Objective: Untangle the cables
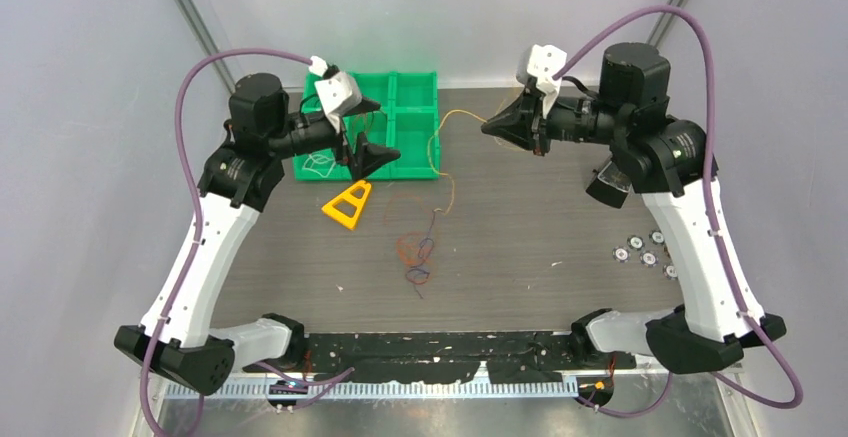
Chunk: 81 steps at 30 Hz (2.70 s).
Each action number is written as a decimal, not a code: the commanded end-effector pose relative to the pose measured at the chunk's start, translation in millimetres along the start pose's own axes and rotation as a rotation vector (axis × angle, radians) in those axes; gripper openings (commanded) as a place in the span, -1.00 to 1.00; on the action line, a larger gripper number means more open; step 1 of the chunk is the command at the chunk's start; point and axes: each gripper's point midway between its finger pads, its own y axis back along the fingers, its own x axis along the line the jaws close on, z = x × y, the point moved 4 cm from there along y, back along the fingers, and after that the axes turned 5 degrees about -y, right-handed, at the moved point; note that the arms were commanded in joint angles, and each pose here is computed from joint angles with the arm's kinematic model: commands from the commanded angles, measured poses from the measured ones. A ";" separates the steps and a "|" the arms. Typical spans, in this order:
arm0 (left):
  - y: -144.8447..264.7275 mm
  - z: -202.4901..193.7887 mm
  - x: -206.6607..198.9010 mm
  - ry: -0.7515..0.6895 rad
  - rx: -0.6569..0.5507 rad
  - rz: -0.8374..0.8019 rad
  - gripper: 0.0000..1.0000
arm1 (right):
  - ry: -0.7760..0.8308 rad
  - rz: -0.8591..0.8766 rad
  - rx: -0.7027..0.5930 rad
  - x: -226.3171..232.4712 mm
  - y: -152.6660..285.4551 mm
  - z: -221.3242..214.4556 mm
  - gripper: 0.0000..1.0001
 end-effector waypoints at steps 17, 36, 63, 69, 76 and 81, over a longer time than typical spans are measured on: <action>-107.5 -120.7 -60.6 0.295 0.036 -0.208 -0.08 | -0.163 -0.008 -0.408 -20.2 -4.8 99.8 -0.89; -11.5 -88.4 -46.3 0.124 0.014 0.039 0.71 | -0.302 -0.098 -0.301 -37.1 -3.1 28.0 -0.89; -82.8 31.4 -7.4 -0.605 0.209 -0.094 -0.25 | -0.128 0.092 -0.071 -7.3 -51.0 -25.4 -0.89; -89.7 27.4 -7.9 -0.612 0.178 -0.083 -0.89 | -0.176 0.097 -0.076 -10.2 -58.1 -26.8 -0.89; -86.1 53.1 15.8 -0.238 0.033 0.134 -1.00 | -0.175 0.000 -0.096 -30.0 -64.7 -22.9 -0.21; -76.9 63.8 32.4 0.187 -0.156 0.269 -1.00 | -0.210 -0.081 -0.140 -43.2 -68.9 -21.4 0.65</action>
